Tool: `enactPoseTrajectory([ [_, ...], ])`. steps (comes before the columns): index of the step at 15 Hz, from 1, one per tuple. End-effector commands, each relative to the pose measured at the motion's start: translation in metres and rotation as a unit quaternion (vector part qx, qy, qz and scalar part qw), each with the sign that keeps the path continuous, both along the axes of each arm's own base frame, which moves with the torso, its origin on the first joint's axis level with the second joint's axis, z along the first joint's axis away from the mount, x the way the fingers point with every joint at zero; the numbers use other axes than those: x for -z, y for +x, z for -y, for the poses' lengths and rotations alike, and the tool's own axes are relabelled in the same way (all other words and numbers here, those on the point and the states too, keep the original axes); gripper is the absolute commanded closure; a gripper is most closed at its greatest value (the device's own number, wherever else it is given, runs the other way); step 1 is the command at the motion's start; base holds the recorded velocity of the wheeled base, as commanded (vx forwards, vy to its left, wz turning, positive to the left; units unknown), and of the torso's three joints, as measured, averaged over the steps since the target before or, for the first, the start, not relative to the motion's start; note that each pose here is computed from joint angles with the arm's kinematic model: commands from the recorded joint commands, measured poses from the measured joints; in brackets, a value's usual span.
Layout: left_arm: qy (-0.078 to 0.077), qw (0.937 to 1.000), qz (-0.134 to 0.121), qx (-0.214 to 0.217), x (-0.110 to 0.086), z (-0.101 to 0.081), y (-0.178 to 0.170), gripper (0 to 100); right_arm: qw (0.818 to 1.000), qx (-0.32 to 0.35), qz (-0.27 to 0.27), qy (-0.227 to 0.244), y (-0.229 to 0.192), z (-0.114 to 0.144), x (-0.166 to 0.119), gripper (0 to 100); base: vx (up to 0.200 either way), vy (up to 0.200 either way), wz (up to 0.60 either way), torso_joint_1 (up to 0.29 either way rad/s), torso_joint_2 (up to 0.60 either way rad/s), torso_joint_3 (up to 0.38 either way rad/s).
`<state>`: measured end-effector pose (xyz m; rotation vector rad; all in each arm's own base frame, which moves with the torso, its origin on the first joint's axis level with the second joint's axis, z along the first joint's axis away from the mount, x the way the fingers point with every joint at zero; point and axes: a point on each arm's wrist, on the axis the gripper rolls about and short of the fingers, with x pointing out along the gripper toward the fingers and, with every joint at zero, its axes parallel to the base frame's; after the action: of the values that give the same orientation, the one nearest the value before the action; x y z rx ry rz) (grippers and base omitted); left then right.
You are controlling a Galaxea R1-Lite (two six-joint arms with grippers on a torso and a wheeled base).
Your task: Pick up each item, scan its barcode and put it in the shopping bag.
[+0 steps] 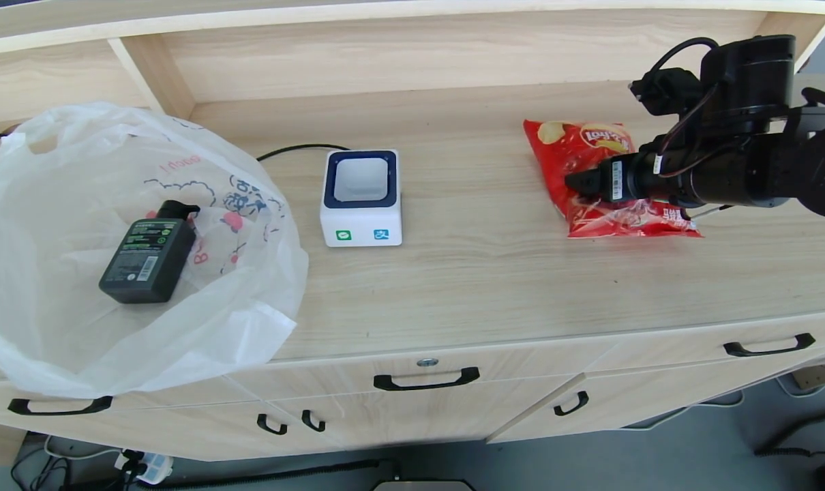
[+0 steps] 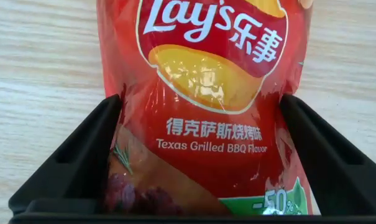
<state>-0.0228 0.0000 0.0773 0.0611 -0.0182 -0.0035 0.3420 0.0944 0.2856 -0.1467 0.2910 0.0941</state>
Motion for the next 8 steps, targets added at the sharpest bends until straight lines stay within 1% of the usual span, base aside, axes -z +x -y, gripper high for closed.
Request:
enactPoseTrajectory([
  [1, 0.0, 1.0, -0.001, 0.0, 0.0, 0.0, 0.0, 0, 1.0, 0.0, -0.005, 0.003, 0.0, 0.0, 0.004, 0, 0.0, 0.0, 0.0, 0.0, 0.0, 0.0],
  [3, -0.001, 1.0, -0.001, 0.0, 0.0, 0.0, 0.0, 0, 1.0, 0.0, -0.014, 0.004, -0.001, 0.0, 0.008, 0, 0.0, 0.0, 0.0, 0.0, 0.0, 0.0],
  [4, -0.001, 1.0, -0.001, 0.0, 0.0, 0.0, 0.0, 0, 1.0, 0.001, -0.021, 0.006, -0.002, 0.0, 0.013, 100, 0.0, 0.0, 0.0, 0.0, 0.0, 0.0],
  [8, 0.001, 1.0, 0.0, -0.001, 0.0, 0.0, 0.0, 0, 1.0, 0.0, -0.026, 0.016, -0.01, 0.002, 0.014, 100, 0.0, 0.0, 0.0, 0.0, 0.0, 0.0],
])
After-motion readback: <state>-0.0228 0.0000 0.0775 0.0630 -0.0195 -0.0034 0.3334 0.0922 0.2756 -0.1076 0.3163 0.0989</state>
